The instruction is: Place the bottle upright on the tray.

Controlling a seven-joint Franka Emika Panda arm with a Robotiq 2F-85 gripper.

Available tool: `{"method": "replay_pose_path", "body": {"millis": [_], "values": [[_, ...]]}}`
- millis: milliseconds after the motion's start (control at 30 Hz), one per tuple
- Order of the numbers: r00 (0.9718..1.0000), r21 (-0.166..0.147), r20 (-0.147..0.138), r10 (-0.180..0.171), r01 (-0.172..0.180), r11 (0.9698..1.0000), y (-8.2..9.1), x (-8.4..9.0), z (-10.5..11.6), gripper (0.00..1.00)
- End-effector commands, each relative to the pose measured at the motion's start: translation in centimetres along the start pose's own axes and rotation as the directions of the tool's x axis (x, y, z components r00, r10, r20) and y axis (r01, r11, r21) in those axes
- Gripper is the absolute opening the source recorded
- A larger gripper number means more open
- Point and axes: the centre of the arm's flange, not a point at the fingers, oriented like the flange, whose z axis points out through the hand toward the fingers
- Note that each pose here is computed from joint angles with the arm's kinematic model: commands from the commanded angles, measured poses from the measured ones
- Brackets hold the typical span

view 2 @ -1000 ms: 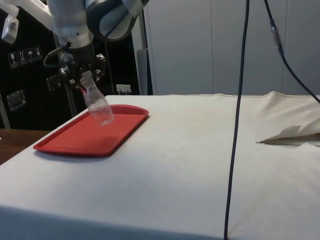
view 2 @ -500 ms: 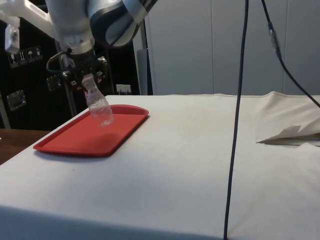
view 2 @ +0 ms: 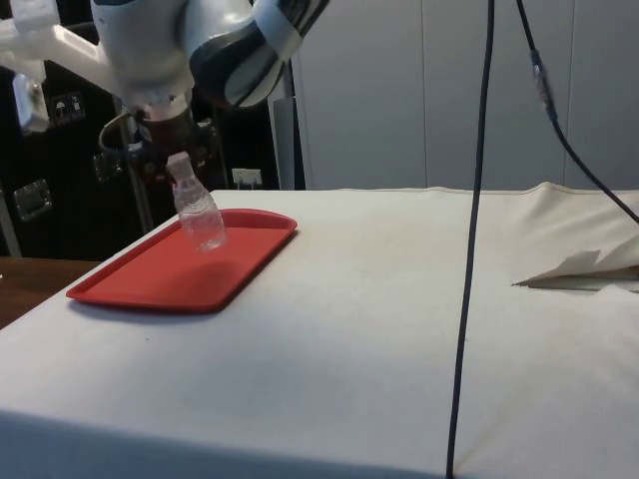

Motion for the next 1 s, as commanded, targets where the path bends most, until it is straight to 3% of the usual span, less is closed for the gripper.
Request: {"method": "replay_pose_path", "body": {"millis": [0, 67, 100, 200, 367, 400, 433, 667, 700, 733, 967], "values": [[0.9997, -0.003, -0.018, 0.016, -0.016, 0.9999, -0.1, 0.0, 0.1, 0.00], [0.9993, -0.007, -0.030, 0.024, -0.024, 0.9997, -0.1, -0.1, 0.2, 0.00], [0.9998, -0.008, -0.016, 0.013, -0.013, 0.9999, 0.0, -0.1, 0.2, 0.00], [0.9977, -0.016, -0.053, 0.044, -0.045, 0.9989, -0.1, -0.3, 0.5, 0.00], [0.9936, -0.026, -0.087, 0.072, -0.074, 0.9969, -0.2, -0.5, 0.8, 0.00], [0.9951, -0.030, -0.077, 0.063, -0.065, 0.9974, 0.0, -0.7, 0.8, 0.00], [0.9927, -0.029, -0.093, 0.078, -0.081, 0.9963, -0.1, -0.6, 1.0, 0.00], [0.9841, -0.034, -0.134, 0.116, -0.122, 0.9920, -0.4, -0.9, 1.1, 0.00], [0.9858, -0.036, -0.127, 0.110, -0.115, 0.9927, -0.2, -1.0, 1.2, 0.00], [0.9811, -0.033, -0.145, 0.128, -0.134, 0.9904, -0.6, -1.0, 1.1, 0.00], [0.9699, -0.031, -0.193, 0.149, -0.158, 0.9870, -1.6, -1.9, 0.6, 0.00]]}}
